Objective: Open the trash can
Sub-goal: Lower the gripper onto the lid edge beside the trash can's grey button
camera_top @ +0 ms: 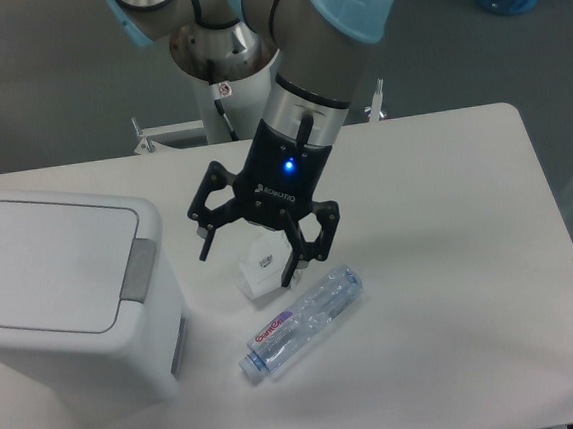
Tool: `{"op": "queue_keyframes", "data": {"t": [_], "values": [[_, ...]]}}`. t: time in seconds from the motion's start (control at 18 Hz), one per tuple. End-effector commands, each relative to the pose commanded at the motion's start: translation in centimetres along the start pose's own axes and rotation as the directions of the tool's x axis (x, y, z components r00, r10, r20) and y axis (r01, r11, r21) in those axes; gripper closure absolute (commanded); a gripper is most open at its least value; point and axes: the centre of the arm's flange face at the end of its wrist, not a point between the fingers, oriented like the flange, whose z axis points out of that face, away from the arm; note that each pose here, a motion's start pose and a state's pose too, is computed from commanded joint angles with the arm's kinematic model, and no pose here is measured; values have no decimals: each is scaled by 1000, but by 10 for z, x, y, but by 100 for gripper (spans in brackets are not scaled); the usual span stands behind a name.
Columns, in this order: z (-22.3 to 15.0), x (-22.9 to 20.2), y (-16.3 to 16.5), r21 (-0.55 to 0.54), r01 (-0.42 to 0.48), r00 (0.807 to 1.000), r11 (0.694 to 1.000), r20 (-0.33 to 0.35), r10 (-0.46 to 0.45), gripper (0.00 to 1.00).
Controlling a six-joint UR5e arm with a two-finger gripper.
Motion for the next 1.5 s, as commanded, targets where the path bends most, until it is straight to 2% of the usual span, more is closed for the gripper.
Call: {"op": "queue_keyframes", "data": {"t": [0.56, 1.5], "values": [[29, 25, 2, -37, -16, 999, 999, -34, 15, 0], [53, 30, 16, -70, -13, 998, 997, -57, 9, 0]]}}
